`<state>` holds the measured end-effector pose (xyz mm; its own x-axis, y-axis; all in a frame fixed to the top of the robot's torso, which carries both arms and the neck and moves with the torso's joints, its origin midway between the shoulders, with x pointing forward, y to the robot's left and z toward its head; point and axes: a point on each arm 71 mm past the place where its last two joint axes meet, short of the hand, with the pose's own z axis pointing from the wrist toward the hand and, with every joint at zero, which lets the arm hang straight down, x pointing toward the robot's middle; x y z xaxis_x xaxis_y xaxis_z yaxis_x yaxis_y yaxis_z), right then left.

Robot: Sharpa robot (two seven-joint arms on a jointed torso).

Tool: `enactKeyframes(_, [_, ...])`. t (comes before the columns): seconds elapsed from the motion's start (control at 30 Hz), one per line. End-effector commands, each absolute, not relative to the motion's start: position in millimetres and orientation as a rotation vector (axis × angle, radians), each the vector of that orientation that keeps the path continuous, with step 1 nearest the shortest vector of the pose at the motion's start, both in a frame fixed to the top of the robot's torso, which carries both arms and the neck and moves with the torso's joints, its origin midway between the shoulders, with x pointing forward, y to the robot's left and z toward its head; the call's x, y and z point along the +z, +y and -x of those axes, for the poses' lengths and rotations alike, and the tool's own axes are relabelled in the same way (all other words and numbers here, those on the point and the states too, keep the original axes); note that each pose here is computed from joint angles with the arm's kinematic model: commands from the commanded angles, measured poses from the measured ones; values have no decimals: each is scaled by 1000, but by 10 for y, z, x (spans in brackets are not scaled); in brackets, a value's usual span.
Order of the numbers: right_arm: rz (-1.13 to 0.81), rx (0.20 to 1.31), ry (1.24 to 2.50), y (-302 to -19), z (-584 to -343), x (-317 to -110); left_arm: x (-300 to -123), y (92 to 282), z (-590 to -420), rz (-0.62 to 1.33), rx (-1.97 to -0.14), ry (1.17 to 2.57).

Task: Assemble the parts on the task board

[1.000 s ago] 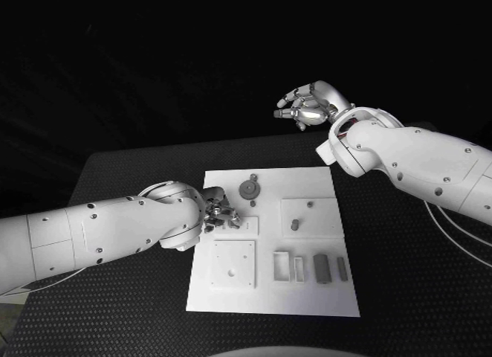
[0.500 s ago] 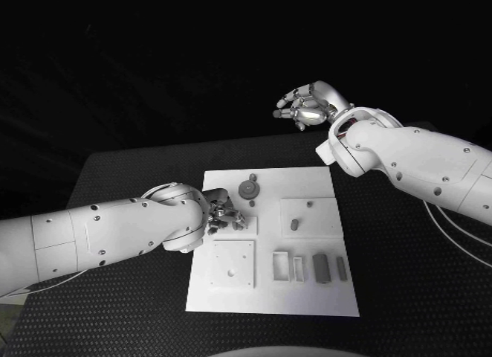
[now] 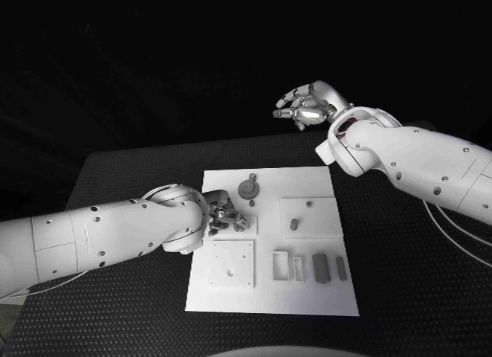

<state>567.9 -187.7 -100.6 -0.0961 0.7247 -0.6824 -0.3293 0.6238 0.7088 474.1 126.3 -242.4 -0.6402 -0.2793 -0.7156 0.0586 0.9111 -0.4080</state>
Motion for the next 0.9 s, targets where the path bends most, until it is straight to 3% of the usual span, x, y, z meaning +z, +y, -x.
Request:
enactKeyframes(0.03, [-356,923,1416,-1866,-5677,-1009,-2432,1257,-4732,159,-518,2224])
enactKeyframes(0.9, [-359,921,1421,-1881,-5678,-1029,-2452,1449,-4795,176,-459,2224])
